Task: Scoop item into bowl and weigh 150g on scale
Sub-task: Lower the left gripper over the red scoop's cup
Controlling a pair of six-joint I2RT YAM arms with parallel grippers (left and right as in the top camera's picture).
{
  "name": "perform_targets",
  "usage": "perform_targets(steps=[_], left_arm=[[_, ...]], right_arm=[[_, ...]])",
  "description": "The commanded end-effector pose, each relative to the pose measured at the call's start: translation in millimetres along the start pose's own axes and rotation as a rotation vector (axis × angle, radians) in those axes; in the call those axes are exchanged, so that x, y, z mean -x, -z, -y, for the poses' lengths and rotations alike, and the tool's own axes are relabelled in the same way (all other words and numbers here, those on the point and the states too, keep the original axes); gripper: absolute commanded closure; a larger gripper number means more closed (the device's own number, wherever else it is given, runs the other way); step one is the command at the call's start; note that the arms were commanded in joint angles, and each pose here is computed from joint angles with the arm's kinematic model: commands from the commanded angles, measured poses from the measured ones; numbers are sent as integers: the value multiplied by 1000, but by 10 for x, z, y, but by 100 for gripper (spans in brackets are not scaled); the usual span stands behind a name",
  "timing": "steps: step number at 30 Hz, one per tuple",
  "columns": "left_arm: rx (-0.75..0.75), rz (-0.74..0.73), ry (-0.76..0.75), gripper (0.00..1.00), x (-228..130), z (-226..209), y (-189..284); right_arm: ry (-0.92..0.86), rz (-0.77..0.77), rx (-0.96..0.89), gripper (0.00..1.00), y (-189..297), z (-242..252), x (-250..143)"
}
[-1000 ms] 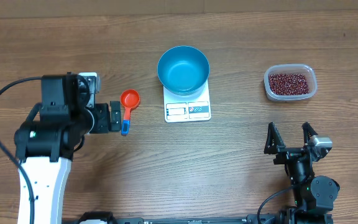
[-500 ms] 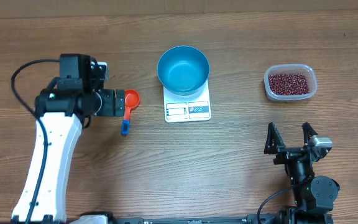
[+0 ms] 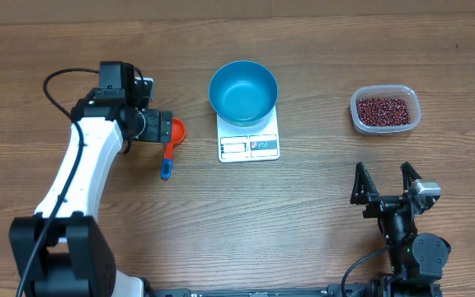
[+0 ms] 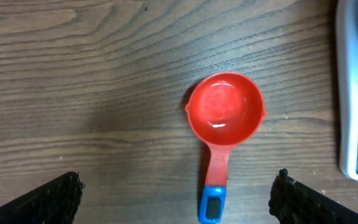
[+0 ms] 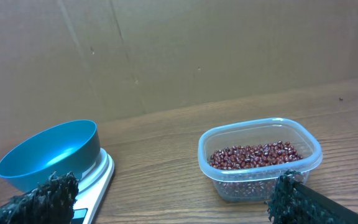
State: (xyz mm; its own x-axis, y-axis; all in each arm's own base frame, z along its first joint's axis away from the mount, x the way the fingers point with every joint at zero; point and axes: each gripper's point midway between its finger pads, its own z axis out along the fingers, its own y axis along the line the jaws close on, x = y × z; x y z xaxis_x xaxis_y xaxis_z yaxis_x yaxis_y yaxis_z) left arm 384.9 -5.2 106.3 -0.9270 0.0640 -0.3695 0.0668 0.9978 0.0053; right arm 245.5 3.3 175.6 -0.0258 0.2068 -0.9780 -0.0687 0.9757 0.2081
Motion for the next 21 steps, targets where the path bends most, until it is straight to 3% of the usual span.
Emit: perform_targets(steps=[1, 21], left_arm=[[11, -8, -11, 0, 62, -44, -123], [7, -69, -11, 1, 13, -53, -686]], right_arm=[[-4, 2, -5, 0, -2, 10, -24], [-4, 2, -5, 0, -2, 10, -24]])
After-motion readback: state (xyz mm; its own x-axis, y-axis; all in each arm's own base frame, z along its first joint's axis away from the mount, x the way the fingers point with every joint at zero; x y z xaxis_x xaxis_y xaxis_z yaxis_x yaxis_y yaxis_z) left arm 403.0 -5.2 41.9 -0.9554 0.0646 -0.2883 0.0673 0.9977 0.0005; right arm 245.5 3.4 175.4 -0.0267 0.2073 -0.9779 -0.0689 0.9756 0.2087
